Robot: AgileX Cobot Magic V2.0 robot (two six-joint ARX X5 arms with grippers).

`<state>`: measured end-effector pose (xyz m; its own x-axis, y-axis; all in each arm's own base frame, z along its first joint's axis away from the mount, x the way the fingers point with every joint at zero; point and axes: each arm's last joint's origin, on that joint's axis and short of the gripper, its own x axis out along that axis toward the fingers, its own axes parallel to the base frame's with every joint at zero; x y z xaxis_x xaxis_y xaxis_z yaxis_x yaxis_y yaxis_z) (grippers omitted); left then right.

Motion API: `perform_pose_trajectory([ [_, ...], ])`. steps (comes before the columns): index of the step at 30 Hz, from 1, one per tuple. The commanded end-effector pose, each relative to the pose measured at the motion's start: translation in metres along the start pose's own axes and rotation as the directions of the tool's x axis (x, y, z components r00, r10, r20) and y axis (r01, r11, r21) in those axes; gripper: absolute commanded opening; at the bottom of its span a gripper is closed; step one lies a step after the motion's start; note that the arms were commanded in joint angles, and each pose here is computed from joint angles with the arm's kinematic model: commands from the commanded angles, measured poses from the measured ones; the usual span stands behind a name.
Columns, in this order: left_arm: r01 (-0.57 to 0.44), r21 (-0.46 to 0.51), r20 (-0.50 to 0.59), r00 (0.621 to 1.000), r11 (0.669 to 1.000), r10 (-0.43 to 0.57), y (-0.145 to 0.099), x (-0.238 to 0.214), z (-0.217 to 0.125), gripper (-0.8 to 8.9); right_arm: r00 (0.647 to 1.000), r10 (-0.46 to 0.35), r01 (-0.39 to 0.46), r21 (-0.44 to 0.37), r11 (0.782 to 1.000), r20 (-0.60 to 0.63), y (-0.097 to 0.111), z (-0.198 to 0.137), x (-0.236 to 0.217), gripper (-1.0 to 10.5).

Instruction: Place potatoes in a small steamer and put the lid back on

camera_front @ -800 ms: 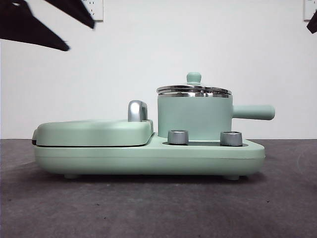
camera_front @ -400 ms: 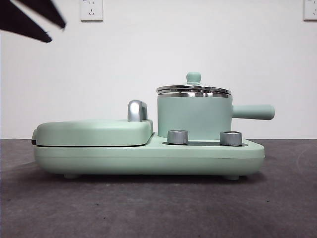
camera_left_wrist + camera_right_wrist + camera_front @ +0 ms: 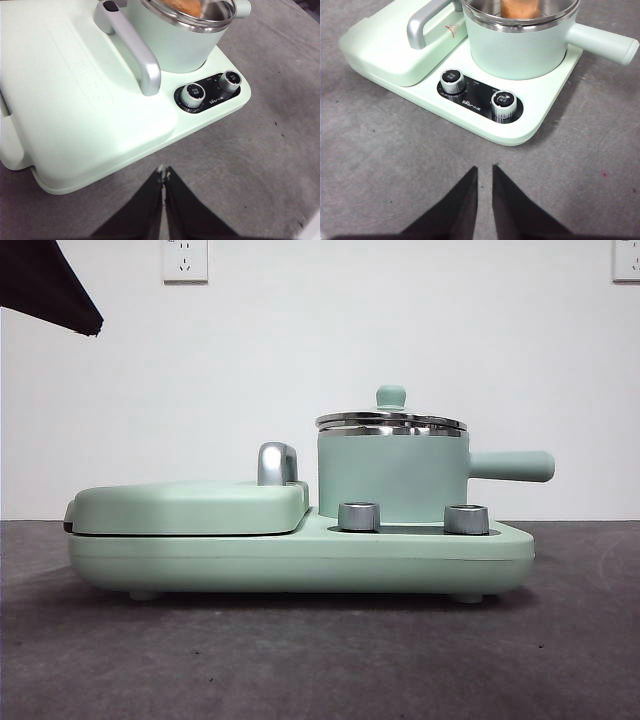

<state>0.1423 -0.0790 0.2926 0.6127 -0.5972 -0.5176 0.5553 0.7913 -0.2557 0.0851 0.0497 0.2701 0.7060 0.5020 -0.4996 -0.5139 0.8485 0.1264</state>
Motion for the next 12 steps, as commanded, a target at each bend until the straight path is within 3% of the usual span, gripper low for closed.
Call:
perform_pose_trajectory([
  [1,0.018,0.033,0.021,1.0,0.999,-0.018,-0.004,-0.004,0.002,0.06,1.0,0.008,-0.008,0.002,1.0,0.007,0.001,0.002,0.0,0.4],
  [8,-0.039,0.129,0.156,0.988,0.991,0.019,0.003,-0.017,-0.004,0.06,1.0,0.008,-0.008,0.002,1.0,0.007,0.001,0.002,0.0,0.4],
  [12,-0.172,0.108,0.356,0.926,0.979,0.124,0.022,-0.023,-0.034,0.06,1.0,0.008,-0.008,0.002,1.0,0.007,0.001,0.002,0.0,0.4],
])
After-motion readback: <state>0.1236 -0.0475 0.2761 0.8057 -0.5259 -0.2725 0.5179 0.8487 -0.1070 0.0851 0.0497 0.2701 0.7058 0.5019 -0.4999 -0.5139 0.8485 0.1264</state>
